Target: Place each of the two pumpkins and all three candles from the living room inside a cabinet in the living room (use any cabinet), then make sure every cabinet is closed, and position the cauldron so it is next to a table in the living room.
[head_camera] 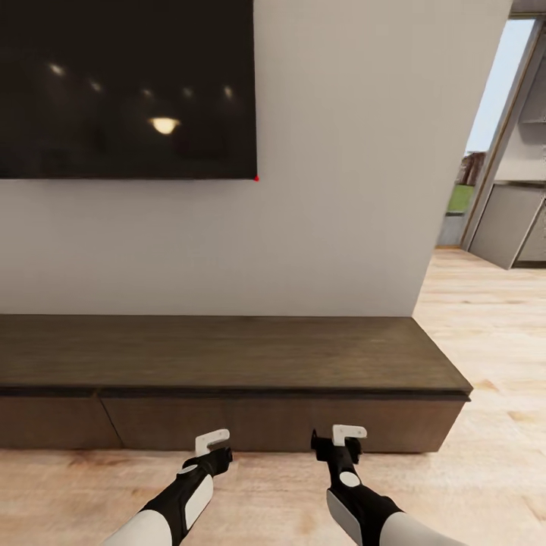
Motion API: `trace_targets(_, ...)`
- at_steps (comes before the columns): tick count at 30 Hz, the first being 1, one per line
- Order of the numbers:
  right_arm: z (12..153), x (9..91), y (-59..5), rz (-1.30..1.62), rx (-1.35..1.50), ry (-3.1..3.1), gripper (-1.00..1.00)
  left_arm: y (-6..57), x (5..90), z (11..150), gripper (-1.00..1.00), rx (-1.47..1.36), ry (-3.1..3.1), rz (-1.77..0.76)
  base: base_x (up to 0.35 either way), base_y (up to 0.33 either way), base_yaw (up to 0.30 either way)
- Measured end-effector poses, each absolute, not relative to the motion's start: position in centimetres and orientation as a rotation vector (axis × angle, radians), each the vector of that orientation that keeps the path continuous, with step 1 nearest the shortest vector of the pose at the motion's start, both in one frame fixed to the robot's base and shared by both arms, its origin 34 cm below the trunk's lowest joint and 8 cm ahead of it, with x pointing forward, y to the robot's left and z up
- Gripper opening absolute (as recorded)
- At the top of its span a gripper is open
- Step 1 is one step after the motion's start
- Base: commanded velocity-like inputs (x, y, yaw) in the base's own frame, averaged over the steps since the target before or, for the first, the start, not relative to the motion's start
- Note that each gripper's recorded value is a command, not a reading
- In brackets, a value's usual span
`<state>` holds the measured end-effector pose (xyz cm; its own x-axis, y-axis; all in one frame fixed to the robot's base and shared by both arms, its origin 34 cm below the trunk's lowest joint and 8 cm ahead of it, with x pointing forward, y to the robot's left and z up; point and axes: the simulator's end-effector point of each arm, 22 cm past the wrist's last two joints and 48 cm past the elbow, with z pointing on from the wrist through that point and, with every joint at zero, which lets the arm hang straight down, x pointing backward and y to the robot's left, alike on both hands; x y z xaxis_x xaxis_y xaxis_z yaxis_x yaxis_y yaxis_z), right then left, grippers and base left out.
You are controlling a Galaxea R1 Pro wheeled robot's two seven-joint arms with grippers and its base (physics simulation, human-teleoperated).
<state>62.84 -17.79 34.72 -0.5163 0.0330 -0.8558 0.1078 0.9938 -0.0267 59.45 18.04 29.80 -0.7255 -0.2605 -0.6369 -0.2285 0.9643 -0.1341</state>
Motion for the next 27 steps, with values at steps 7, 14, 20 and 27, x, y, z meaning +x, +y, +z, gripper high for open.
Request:
trace_targets(7, 32.8, 60.3, -19.5, -0.134, 0.075, 2.177, 1.00, 17.9, 55.2, 27.3, 1.00, -0.335, 2.501, -0.044, 0.000, 0.000, 0.010)
trace_targets(14, 30.9, 56.4, -19.8, -0.142, 0.061, 2.260, 1.00, 18.2, 53.7, 27.6, 1.00, -0.330, 2.543, -0.031, 0.000, 0.000, 0.191)
trace_targets(20, 31.2, 55.4, -20.4, -0.157, 0.075, 2.290, 1.00, 18.4, 53.9, 28.7, 1.00, -0.331, 2.548, -0.026, 0.000, 0.000, 0.289)
trace_targets(27, 32.6, 55.6, -20.5, -0.159, 0.081, 2.296, 1.00, 18.7, 54.2, 30.3, 1.00, -0.329, 2.549, -0.021, 0.000, 0.000, 0.298)
